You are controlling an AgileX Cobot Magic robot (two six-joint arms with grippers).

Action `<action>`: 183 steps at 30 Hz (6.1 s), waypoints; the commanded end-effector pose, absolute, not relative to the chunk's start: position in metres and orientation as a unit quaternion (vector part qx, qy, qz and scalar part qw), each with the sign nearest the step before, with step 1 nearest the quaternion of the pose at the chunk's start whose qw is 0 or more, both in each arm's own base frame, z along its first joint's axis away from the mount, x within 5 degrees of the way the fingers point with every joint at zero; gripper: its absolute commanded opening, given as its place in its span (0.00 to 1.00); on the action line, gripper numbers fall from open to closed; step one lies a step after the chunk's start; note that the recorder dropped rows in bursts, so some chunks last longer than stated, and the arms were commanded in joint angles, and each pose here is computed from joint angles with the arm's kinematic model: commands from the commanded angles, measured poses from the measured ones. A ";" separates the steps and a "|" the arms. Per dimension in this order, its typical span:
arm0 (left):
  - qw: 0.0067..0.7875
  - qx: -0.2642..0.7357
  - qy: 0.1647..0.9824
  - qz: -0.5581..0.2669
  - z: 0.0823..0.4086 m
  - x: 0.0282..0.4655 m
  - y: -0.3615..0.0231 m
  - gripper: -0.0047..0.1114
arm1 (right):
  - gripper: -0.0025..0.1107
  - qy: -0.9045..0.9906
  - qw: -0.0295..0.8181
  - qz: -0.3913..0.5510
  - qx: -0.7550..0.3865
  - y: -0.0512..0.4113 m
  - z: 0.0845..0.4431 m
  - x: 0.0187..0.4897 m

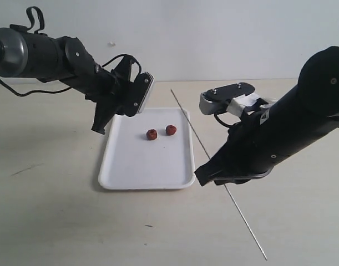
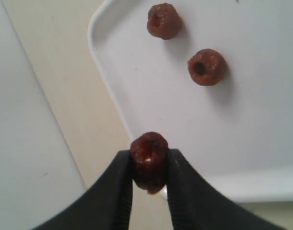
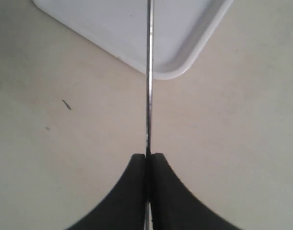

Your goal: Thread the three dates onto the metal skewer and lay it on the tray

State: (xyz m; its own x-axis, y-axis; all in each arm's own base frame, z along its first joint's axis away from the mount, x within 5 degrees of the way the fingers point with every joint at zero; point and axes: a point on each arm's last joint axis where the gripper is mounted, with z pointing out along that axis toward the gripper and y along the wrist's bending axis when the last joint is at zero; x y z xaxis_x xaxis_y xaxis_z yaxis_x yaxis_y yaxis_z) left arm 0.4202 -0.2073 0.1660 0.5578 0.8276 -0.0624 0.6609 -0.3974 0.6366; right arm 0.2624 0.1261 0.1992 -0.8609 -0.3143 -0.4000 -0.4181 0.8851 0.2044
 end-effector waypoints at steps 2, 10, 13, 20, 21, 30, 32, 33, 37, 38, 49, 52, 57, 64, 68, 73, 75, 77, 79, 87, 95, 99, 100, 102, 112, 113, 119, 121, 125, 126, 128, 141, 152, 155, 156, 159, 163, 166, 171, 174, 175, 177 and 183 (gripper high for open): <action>0.297 0.839 0.440 0.122 0.179 0.412 -0.206 0.25 | 0.02 0.934 0.151 0.219 -0.238 0.144 0.180 0.263; 0.281 0.850 0.424 0.138 0.189 0.410 -0.202 0.25 | 0.02 0.907 0.090 0.321 -0.256 0.149 0.157 0.264; 0.276 0.853 0.422 0.136 0.189 0.409 -0.201 0.25 | 0.02 0.909 0.089 0.338 -0.227 0.132 0.159 0.273; 0.262 0.861 0.416 0.130 0.187 0.407 -0.200 0.25 | 0.02 0.924 0.074 0.323 -0.190 0.100 0.188 0.303; 0.262 0.861 0.416 0.130 0.187 0.407 -0.200 0.25 | 0.02 0.940 0.062 0.287 -0.174 0.094 0.193 0.309; 0.255 0.866 0.409 0.136 0.187 0.407 -0.199 0.25 | 0.02 0.982 -0.016 0.117 -0.145 0.091 0.222 0.345; 0.251 0.868 0.405 0.138 0.186 0.407 -0.198 0.25 | 0.02 0.982 -0.007 0.122 -0.142 0.093 0.225 0.352; 0.248 0.870 0.402 0.141 0.186 0.407 -0.198 0.25 | 0.02 0.982 -0.004 0.126 -0.141 0.094 0.226 0.355; 0.246 0.871 0.400 0.144 0.186 0.407 -0.197 0.25 | 0.02 0.973 -0.005 0.165 -0.159 0.103 0.218 0.364; 0.246 0.871 0.400 0.144 0.186 0.407 -0.197 0.25 | 0.02 0.968 -0.007 0.189 -0.168 0.107 0.214 0.365; 0.248 0.873 0.394 0.145 0.186 0.406 -0.200 0.25 | 0.02 0.944 -0.043 0.272 -0.180 0.126 0.163 0.387; 0.247 0.881 0.375 0.149 0.187 0.404 -0.205 0.25 | 0.02 0.937 -0.031 0.290 -0.192 0.130 0.164 0.392; 0.247 0.885 0.364 0.151 0.187 0.403 -0.207 0.25 | 0.02 0.935 -0.026 0.292 -0.201 0.131 0.160 0.398; 0.251 0.885 0.357 0.160 0.188 0.404 -0.208 0.25 | 0.02 0.933 -0.023 0.294 -0.204 0.132 0.161 0.398; 0.260 0.886 0.338 0.182 0.190 0.408 -0.208 0.25 | 0.02 0.932 -0.016 0.299 -0.204 0.132 0.169 0.396; 0.275 0.878 0.337 0.201 0.192 0.412 -0.209 0.25 | 0.02 0.927 -0.017 0.311 -0.207 0.133 0.169 0.390; 0.275 0.878 0.337 0.201 0.192 0.412 -0.209 0.25 | 0.02 0.927 -0.018 0.314 -0.206 0.133 0.169 0.390; 0.275 0.878 0.337 0.201 0.192 0.412 -0.209 0.25 | 0.02 0.924 -0.014 0.326 -0.201 0.135 0.171 0.390; 0.275 0.878 0.337 0.201 0.192 0.412 -0.209 0.25 | 0.02 0.923 -0.014 0.327 -0.202 0.135 0.171 0.390; 0.279 0.876 0.337 0.205 0.192 0.413 -0.209 0.25 | 0.02 0.914 -0.021 0.331 -0.233 0.160 0.171 0.381; 0.273 0.877 0.343 0.196 0.191 0.412 -0.207 0.25 | 0.02 0.919 -0.020 0.308 -0.245 0.154 0.172 0.381; 0.266 0.881 0.343 0.188 0.190 0.410 -0.207 0.25 | 0.02 0.922 -0.015 0.310 -0.232 0.144 0.173 0.385; 0.265 0.881 0.343 0.187 0.190 0.410 -0.207 0.25 | 0.02 0.922 -0.014 0.312 -0.230 0.144 0.173 0.386; 0.266 0.882 0.342 0.186 0.190 0.409 -0.208 0.25 | 0.02 0.922 -0.014 0.312 -0.230 0.144 0.173 0.386; 0.259 0.885 0.343 0.178 0.189 0.408 -0.208 0.25 | 0.02 0.921 -0.014 0.313 -0.231 0.144 0.173 0.386; 0.258 0.886 0.343 0.177 0.188 0.408 -0.207 0.25 | 0.02 0.921 -0.014 0.313 -0.231 0.144 0.173 0.386; 0.259 0.888 0.338 0.177 0.188 0.406 -0.211 0.25 | 0.02 0.922 -0.016 0.312 -0.231 0.144 0.172 0.386; 0.259 0.889 0.335 0.176 0.188 0.405 -0.213 0.25 | 0.02 0.922 -0.018 0.312 -0.230 0.144 0.170 0.386; 0.259 0.889 0.335 0.176 0.188 0.405 -0.213 0.25 | 0.02 0.922 -0.023 0.312 -0.227 0.144 0.166 0.386; 0.259 0.889 0.335 0.176 0.188 0.405 -0.213 0.25 | 0.02 0.923 -0.024 0.312 -0.226 0.144 0.165 0.386; 0.259 0.889 0.335 0.176 0.188 0.405 -0.213 0.25 | 0.02 0.923 -0.026 0.312 -0.226 0.144 0.163 0.387; 0.255 0.891 0.335 0.171 0.188 0.404 -0.212 0.25 | 0.02 0.924 -0.025 0.309 -0.225 0.144 0.161 0.387; 0.256 0.897 0.321 0.166 0.188 0.396 -0.225 0.25 | 0.02 0.925 -0.016 0.308 -0.220 0.144 0.161 0.389; 0.258 0.898 0.317 0.165 0.188 0.395 -0.229 0.25 | 0.02 0.926 -0.017 0.308 -0.219 0.144 0.161 0.389; 0.258 0.898 0.316 0.165 0.188 0.394 -0.230 0.25 | 0.02 0.926 -0.018 0.308 -0.217 0.144 0.161 0.389; 0.259 0.898 0.315 0.165 0.189 0.393 -0.231 0.25 | 0.02 0.927 -0.013 0.307 -0.215 0.144 0.161 0.390; 0.259 0.899 0.311 0.164 0.189 0.392 -0.233 0.25 | 0.02 0.929 -0.004 0.304 -0.211 0.144 0.161 0.392; 0.260 0.901 0.307 0.163 0.189 0.389 -0.237 0.25 | 0.02 0.930 -0.002 0.303 -0.210 0.144 0.161 0.392; 0.257 0.905 0.300 0.156 0.189 0.385 -0.243 0.25 | 0.02 0.931 0.009 0.302 -0.204 0.144 0.160 0.394; 0.254 0.907 0.300 0.151 0.188 0.383 -0.244 0.25 | 0.02 0.930 0.018 0.312 -0.194 0.146 0.162 0.396; 0.254 0.907 0.300 0.150 0.188 0.383 -0.244 0.25 | 0.02 0.929 0.021 0.315 -0.193 0.147 0.162 0.397; 0.252 0.908 0.301 0.148 0.188 0.382 -0.244 0.25 | 0.02 0.928 0.026 0.317 -0.193 0.147 0.162 0.397; 0.247 0.910 0.301 0.141 0.187 0.381 -0.243 0.25 | 0.02 0.930 0.034 0.313 -0.191 0.147 0.162 0.399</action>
State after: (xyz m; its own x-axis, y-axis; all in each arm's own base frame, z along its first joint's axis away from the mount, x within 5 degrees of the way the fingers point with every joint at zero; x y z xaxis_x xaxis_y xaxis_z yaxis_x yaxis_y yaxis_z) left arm 0.3849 -0.2412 0.1824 0.7781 0.6154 0.1255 0.4695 -0.7026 0.5347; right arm 0.3961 0.1481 0.1608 -0.9230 -0.3522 -0.1548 -0.3746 0.7313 0.5700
